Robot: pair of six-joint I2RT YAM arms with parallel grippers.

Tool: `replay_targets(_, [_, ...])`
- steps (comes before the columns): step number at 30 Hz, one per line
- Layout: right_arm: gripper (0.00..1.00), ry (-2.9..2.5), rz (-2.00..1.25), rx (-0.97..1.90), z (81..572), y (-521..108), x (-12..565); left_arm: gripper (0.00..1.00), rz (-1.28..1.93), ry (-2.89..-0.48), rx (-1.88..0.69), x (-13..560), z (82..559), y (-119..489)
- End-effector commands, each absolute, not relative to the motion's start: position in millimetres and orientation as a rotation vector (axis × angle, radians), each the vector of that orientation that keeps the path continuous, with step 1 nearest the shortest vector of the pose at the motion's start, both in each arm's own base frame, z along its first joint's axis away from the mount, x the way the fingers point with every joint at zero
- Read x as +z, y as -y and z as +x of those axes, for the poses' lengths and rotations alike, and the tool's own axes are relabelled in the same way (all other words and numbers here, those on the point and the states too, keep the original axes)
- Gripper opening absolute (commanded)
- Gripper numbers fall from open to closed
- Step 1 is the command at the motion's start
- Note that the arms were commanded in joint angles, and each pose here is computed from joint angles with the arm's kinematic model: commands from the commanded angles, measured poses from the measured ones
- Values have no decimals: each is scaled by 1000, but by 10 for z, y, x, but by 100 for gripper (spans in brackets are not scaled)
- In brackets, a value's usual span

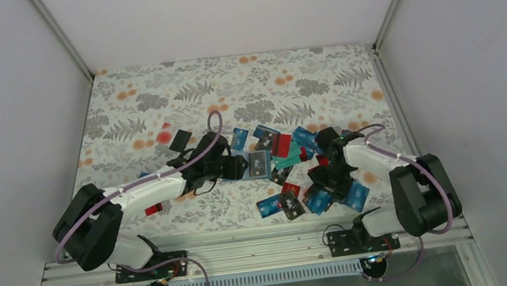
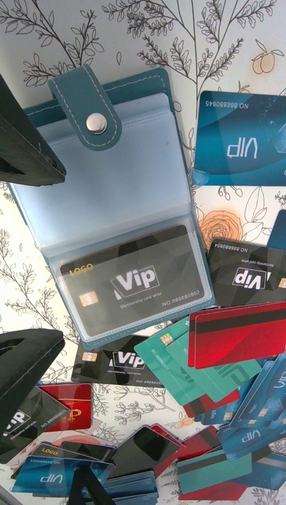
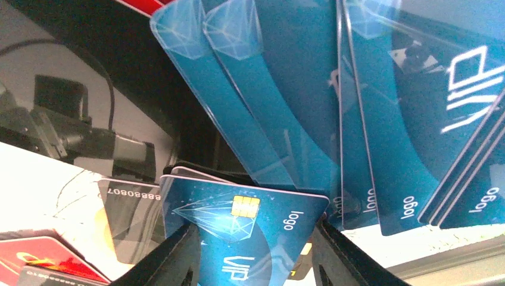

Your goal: Put the credit cards into the card holder

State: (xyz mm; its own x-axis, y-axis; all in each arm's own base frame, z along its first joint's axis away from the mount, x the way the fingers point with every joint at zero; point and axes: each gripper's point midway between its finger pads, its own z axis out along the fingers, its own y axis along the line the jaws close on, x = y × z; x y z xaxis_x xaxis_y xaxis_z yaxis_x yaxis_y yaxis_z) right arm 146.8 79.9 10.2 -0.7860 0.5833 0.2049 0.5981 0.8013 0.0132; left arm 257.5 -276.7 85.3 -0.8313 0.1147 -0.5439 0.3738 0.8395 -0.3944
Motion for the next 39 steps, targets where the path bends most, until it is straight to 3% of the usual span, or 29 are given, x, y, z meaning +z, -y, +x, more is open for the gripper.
replay_targets(1, [46,2870,-886,-185,1678,-876,-73,60,381,-2474,-692,933,2608,2821])
replay_targets(12, [45,2925,-799,-342,1953,-1074,172,60,406,-2443,-765,1040,2607,2930])
replay_targets(28, [33,2964,-508,-589,2137,-1654,265,57,746,-2287,-980,1133,2257,3469])
replay_targets(39, [35,2904,-233,-543,1732,-2074,48,55,762,-2305,-927,1013,2130,3402])
